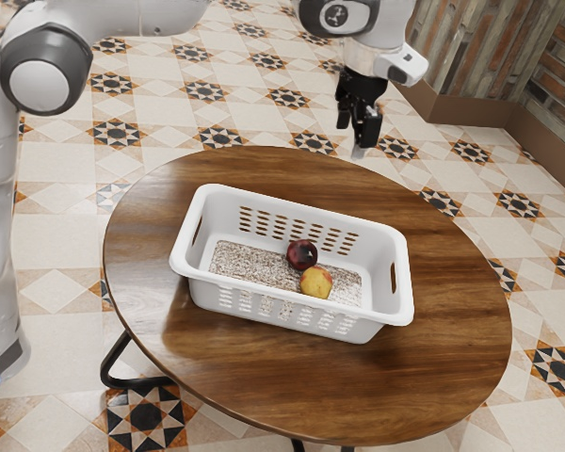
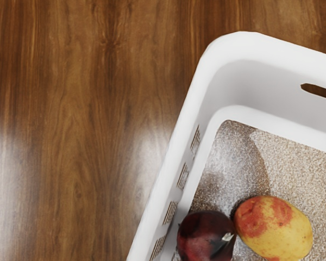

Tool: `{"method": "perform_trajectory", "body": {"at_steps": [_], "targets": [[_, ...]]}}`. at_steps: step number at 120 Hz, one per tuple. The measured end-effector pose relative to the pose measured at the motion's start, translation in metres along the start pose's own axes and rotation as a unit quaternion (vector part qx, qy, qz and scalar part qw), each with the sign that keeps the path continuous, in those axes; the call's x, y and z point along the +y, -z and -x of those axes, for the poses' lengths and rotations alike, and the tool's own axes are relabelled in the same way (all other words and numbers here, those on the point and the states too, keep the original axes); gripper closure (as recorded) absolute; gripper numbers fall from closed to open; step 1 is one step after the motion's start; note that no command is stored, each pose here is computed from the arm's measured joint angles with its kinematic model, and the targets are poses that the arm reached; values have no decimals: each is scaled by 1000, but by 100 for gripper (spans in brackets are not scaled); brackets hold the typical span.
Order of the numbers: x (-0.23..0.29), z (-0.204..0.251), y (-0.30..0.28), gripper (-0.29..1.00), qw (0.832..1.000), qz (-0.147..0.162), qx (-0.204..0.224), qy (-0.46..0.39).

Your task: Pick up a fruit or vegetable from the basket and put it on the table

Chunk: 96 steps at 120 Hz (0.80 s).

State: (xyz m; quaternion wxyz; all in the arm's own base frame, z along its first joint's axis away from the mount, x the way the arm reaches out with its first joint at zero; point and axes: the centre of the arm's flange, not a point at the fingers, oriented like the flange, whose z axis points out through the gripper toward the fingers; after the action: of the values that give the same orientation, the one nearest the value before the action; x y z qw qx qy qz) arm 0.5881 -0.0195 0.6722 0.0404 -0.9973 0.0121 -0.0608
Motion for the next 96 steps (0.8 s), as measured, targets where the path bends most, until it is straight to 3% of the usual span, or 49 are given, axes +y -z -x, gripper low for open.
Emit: {"method": "perform_trajectory", "body": {"at_steps": [27, 51, 75, 96], "targets": [[-9, 0, -3, 1, 1000, 4, -7, 9], [2, 5, -10, 1, 999, 34, -32, 8], [70, 14, -37, 1, 994, 41, -74, -75], [75, 22, -83, 1, 987, 43, -105, -111]]}}
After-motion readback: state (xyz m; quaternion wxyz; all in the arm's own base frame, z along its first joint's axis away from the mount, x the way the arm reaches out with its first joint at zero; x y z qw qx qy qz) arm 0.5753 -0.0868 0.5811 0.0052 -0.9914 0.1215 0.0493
